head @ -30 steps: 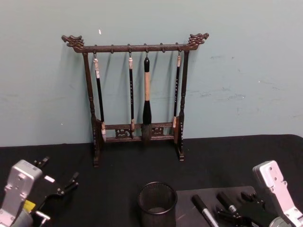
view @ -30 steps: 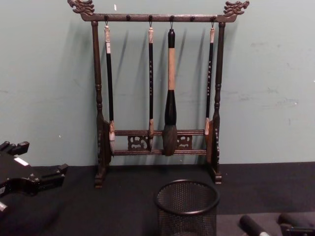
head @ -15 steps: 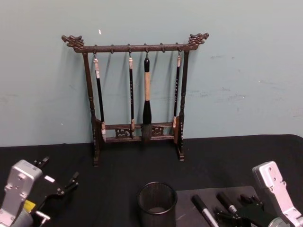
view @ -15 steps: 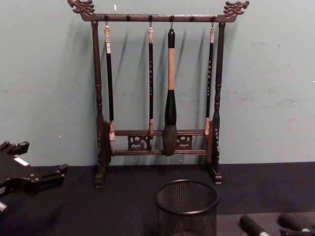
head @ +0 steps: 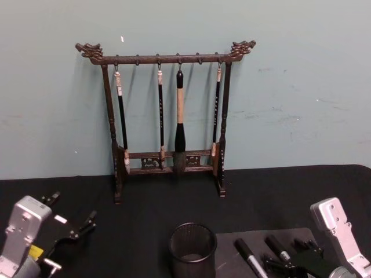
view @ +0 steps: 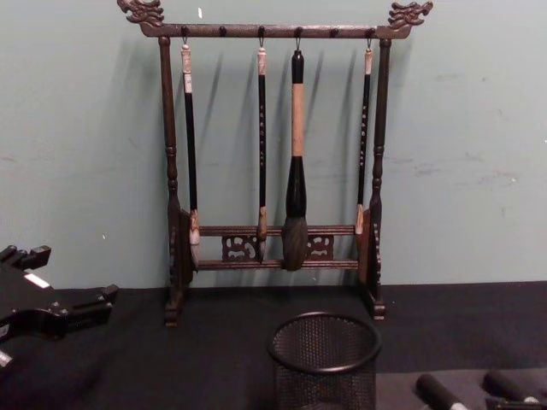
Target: Pick up the water-based marker from the table and place it into the pen holder.
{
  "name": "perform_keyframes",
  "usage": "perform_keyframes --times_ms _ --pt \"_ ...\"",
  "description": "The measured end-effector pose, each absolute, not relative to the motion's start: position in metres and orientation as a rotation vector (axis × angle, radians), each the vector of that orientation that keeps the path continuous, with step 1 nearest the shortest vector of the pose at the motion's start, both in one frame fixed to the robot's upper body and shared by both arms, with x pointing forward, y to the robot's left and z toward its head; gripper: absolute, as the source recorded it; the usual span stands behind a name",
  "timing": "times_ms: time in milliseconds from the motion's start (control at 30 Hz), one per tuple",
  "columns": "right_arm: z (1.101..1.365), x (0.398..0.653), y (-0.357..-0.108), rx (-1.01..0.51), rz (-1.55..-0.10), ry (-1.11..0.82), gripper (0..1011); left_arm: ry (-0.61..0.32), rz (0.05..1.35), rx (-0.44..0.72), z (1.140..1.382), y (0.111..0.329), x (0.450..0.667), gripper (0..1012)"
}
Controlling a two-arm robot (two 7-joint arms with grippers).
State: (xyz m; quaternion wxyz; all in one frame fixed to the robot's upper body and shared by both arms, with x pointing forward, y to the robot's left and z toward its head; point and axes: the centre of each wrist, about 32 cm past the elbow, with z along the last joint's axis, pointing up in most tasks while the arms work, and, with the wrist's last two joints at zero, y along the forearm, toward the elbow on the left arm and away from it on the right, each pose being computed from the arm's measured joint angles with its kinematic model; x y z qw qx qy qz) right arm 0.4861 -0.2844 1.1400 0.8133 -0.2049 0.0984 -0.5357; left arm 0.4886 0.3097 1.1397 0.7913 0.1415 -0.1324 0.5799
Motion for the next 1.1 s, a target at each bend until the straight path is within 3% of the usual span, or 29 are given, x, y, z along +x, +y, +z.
perform_keyframes --times_ms 367,667,767,900,1033,1100 --pt "1.1401 0.486 -0.2841 -0.438 -1.144 0.208 1003 -0.285 1.248 0.305 1.1398 0.3097 0.4886 1001" --pt "1.1403 0.4859 -0.284 -0.438 -1.144 0.206 836 -0.285 1.248 0.304 1.1398 0.3097 0.4886 1001" --pt "1.1404 0.4859 -0.284 -0.438 -1.145 0.206 602 -0.285 1.248 0.304 1.1398 0.3097 0.4886 1001" --pt "1.1404 0.4859 -0.284 -0.438 -1.145 0.206 504 -0.285 1.248 0.305 1.1397 0.3097 0.4886 1001" --pt "1.1404 0.4859 -0.284 -0.438 -1.145 0.206 315 -0.285 1.248 0.304 1.1398 0.3097 0.4886 1001" --pt "1.1404 0.4859 -0.284 -0.438 -1.145 0.206 270 -0.285 1.248 0.304 1.1398 0.3097 0.4886 1001"
